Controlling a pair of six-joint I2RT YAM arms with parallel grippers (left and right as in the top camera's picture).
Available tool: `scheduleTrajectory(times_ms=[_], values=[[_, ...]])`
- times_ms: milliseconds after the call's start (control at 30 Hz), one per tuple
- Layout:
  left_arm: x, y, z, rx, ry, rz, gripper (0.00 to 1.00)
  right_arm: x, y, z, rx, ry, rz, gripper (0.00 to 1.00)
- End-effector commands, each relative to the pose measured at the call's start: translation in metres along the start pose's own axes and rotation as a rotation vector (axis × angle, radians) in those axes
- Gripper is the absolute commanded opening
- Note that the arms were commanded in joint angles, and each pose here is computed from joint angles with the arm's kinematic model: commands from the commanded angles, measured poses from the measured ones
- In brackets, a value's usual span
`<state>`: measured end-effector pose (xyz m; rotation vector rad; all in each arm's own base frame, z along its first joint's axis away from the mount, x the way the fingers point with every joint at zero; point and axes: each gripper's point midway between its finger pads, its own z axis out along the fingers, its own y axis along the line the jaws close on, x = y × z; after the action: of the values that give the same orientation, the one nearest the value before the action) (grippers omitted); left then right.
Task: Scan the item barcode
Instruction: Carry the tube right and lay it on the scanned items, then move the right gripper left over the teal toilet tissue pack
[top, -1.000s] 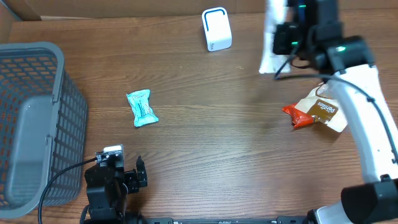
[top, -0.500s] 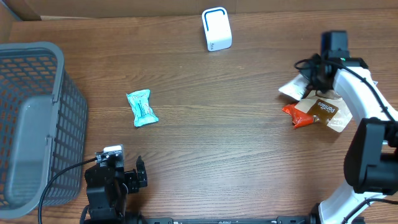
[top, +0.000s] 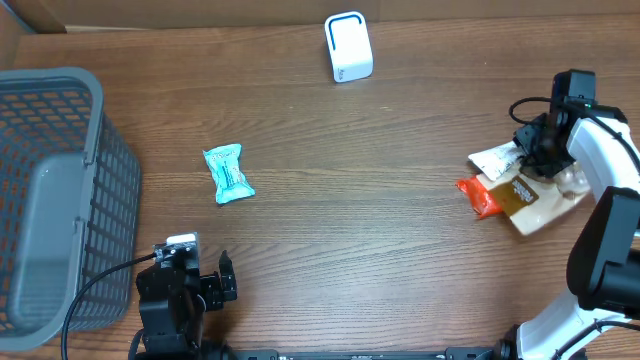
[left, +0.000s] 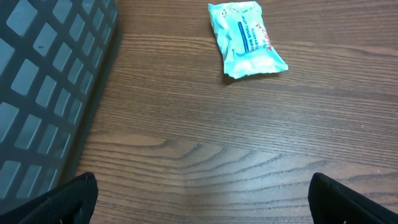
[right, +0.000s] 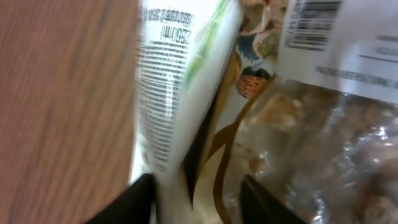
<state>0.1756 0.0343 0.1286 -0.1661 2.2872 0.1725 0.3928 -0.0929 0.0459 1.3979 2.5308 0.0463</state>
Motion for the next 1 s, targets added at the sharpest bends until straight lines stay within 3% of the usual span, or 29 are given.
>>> scheduleTrajectory(times_ms=[0,67,200,367,533,867,967], values=[[0.000,-0.001,0.000,0.006,-0.004,0.015,1.00,-0.016,0.008,-0.029,-0.033,-0.047,-0.069,0.60],[0.000,-0.001,0.000,0.006,-0.004,0.015,0.99,-0.021,0.014,-0.050,-0.059,-0.062,-0.109,0.75],[-0.001,-0.001,0.000,0.006,-0.005,0.015,0.99,-0.019,0.044,-0.103,-0.194,-0.078,-0.277,0.91],[0.000,-0.001,0.000,0.006,-0.004,0.015,0.99,0.014,0.091,-0.164,-0.427,-0.074,-0.515,0.95],[-0.001,-0.001,0.000,0.006,-0.005,0.015,0.99,0.097,0.155,-0.186,-0.699,0.058,-0.763,0.95],[-0.001,-0.001,0.000,0.006,-0.005,0.015,0.99,0.311,0.234,-0.166,-0.864,0.208,-1.229,0.93],[0.000,-0.001,0.000,0.006,-0.004,0.015,0.99,0.355,0.242,-0.157,-0.874,0.202,-1.330,0.93]])
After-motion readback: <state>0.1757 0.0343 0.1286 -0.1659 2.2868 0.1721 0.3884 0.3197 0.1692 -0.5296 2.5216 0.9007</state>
